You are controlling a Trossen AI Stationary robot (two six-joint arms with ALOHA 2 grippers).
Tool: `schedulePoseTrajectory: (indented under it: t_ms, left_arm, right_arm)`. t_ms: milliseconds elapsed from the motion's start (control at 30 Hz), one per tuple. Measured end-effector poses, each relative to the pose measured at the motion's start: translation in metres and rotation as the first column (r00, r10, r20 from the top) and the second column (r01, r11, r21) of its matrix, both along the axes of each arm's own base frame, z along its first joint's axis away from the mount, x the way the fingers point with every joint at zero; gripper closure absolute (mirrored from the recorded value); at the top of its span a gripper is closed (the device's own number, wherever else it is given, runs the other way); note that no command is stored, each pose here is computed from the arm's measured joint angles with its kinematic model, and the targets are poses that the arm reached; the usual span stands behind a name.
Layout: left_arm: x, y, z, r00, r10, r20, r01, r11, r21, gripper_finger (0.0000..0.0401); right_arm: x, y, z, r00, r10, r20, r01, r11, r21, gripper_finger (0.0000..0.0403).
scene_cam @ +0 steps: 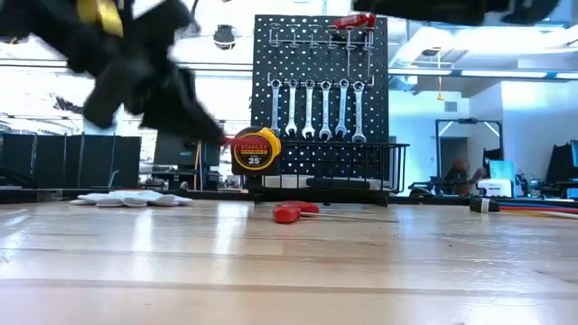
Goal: Hang tools onto peg board
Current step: Hang the red allen wrench on the peg board
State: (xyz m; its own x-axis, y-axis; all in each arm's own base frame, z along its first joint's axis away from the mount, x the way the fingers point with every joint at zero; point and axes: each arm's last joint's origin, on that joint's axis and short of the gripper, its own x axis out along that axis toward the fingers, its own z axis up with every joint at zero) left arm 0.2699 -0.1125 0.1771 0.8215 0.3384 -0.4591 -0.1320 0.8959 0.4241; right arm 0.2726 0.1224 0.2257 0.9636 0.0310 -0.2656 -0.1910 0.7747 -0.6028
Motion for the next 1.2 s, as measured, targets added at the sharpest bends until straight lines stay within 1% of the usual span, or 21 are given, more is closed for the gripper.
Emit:
schedulePoseTrajectory:
  t_ms: [33,100,133,200,267,333,400,500,567,600,633,700,767,833,933,1000,1033,1067,1167,1200]
  left_arm:
    - [0.005,-0.005,0.01,1.0,-0.019,0.001,0.019,0.999,0.036,0.0322]
    - [0.015,-0.013,0.027,0.999,-0.044,0.006,0.043,0.993,0.111,0.0322]
    - [0.02,-0.016,0.035,0.999,-0.05,0.009,0.048,0.988,0.15,0.0322]
    - [0.027,-0.024,0.047,0.998,-0.059,-0.013,0.06,0.966,0.25,0.0322]
    - [0.037,-0.03,0.059,0.996,-0.075,-0.04,0.085,0.933,0.349,0.0322]
    - [0.043,-0.035,0.071,0.992,-0.091,-0.083,0.119,0.885,0.45,0.0322]
    - [0.049,-0.039,0.086,0.991,-0.093,-0.096,0.13,0.84,0.527,0.0322]
    - [0.055,-0.041,0.109,0.989,-0.108,-0.106,0.15,0.784,0.602,0.0322]
    - [0.057,-0.043,0.122,0.986,-0.12,-0.119,0.169,0.75,0.639,0.0322]
    - [0.059,-0.044,0.129,0.985,-0.125,-0.119,0.173,0.737,0.653,0.0322]
    - [0.06,-0.045,0.137,0.986,-0.129,-0.109,0.169,0.732,0.66,0.0322]
    - [0.06,-0.045,0.151,0.989,-0.13,-0.076,0.148,0.739,0.658,0.0322]
    - [0.062,-0.043,0.158,0.989,-0.137,-0.057,0.141,0.747,0.65,0.0322]
    - [0.063,-0.043,0.159,0.988,-0.141,-0.059,0.146,0.749,0.647,0.0322]
    - [0.063,-0.043,0.161,0.989,-0.138,-0.042,0.134,0.765,0.63,0.0322]
    - [0.062,-0.042,0.159,0.989,-0.134,-0.06,0.142,0.766,0.627,0.0322]
    - [0.062,-0.042,0.158,0.989,-0.132,-0.066,0.145,0.767,0.625,0.0322]
    - [0.062,-0.042,0.157,0.989,-0.132,-0.07,0.147,0.767,0.625,0.0322]
    - [0.062,-0.042,0.157,0.989,-0.131,-0.063,0.142,0.772,0.62,0.0322]
    - [0.062,-0.042,0.158,0.99,-0.131,-0.06,0.14,0.773,0.618,0.0322]
  right_arm:
    - [0.005,-0.001,0.001,1.0,0.031,-0.003,-0.031,0.999,-0.041,0.0159]
    - [0.016,-0.003,0.002,0.999,0.048,-0.009,-0.049,0.99,-0.135,0.0159]
    - [0.02,-0.003,0.003,0.999,0.042,-0.004,-0.042,0.982,-0.183,0.0159]
    - [0.027,-0.005,0.009,1.0,-0.006,0.017,0.01,0.968,-0.25,0.0159]
    - [0.031,-0.006,0.016,0.998,-0.053,0.041,0.062,0.96,-0.272,0.0159]
    - [0.033,-0.008,0.02,0.995,-0.089,0.047,0.099,0.954,-0.284,0.0159]
    - [0.033,-0.006,0.027,0.995,-0.093,0.041,0.102,0.949,-0.297,0.0159]
    - [0.029,-0.002,0.036,0.996,-0.091,-0.006,0.083,0.936,-0.342,0.0158]
    - [0.027,0.002,0.042,0.991,-0.133,-0.003,0.123,0.922,-0.367,0.0157]
    - [0.025,0.004,0.045,0.984,-0.176,0.015,0.168,0.912,-0.374,0.0157]
    - [0.024,0.007,0.047,0.976,-0.215,0.029,0.21,0.897,-0.389,0.0157]
    - [0.022,0.012,0.05,0.963,-0.265,0.052,0.262,0.873,-0.411,0.0157]
    - [0.02,0.016,0.055,0.957,-0.281,0.076,0.288,0.87,-0.399,0.0157]
    - [0.018,0.02,0.058,0.95,-0.296,0.099,0.311,0.863,-0.397,0.016]
    - [0.016,0.025,0.062,0.934,-0.328,0.139,0.356,0.837,-0.416,0.0167]
    - [0.012,0.029,0.065,0.921,-0.354,0.161,0.389,0.814,-0.432,0.0174]
    - [0.01,0.031,0.066,0.922,-0.352,0.164,0.387,0.809,-0.442,0.0178]
    - [0.007,0.035,0.067,0.928,-0.336,0.162,0.373,0.813,-0.448,0.0181]
    - [0.003,0.043,0.068,0.954,-0.254,0.157,0.297,0.848,-0.438,0.0192]
    - [0.002,0.045,0.068,0.959,-0.237,0.155,0.281,0.854,-0.437,0.0195]
